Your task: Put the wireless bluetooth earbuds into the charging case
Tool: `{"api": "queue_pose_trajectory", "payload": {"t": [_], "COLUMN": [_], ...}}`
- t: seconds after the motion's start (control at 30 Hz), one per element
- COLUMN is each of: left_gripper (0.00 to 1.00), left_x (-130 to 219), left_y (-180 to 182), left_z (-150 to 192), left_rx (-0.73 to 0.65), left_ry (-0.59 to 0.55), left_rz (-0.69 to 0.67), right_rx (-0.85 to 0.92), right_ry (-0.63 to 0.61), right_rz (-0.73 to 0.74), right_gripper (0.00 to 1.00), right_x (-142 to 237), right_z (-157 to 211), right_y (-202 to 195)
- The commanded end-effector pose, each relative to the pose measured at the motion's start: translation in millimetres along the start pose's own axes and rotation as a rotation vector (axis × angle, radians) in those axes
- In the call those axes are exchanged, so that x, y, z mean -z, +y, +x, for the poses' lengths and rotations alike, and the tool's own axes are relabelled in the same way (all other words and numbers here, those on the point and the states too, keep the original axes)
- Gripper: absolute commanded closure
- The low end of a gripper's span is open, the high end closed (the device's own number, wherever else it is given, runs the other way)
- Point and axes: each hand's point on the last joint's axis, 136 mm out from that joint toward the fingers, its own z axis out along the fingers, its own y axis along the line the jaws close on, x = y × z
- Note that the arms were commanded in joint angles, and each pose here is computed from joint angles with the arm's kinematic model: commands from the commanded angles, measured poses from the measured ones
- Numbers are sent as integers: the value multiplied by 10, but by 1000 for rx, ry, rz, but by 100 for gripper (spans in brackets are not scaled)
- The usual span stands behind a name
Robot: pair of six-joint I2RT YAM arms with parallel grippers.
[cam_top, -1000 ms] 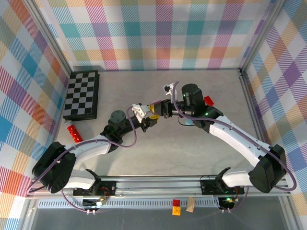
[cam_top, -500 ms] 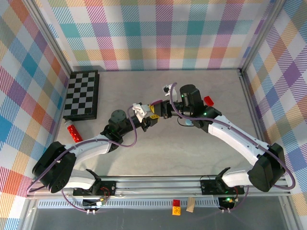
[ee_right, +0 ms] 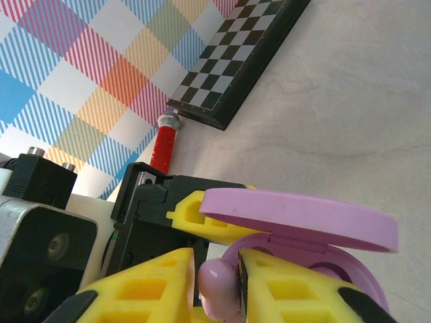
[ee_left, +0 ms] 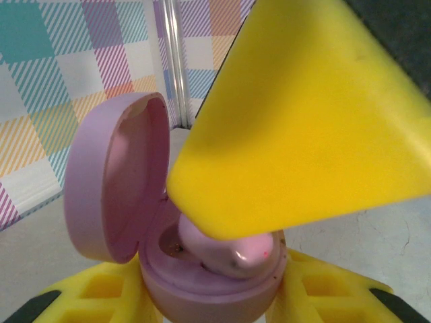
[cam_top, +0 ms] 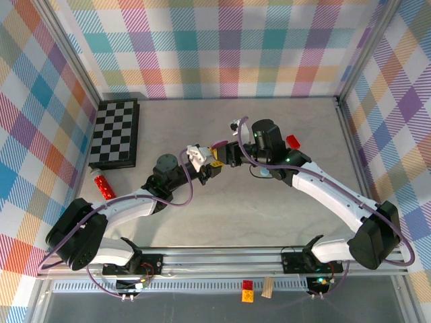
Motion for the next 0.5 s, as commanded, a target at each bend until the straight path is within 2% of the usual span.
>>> {"api": "queue_pose_trajectory", "payload": {"t": [0.0, 0.27, 0.47], "left_gripper": [64, 64, 64], "left_x": [-16, -10, -13], "left_y": [-27, -34, -32], "left_z": [-343, -331, -311], "left_rx": [-43, -42, -42], "left_ry": [-96, -92, -94], "left_rz": [12, 14, 12], "right_rx": [-4, 7, 38], "right_ry": [7, -6, -43], "right_rz": [58, 39, -12], "right_gripper": [75, 71, 63], "right_x": [19, 57, 142], "right_z": [20, -21, -94], "right_y": [-116, -57, 80]}}
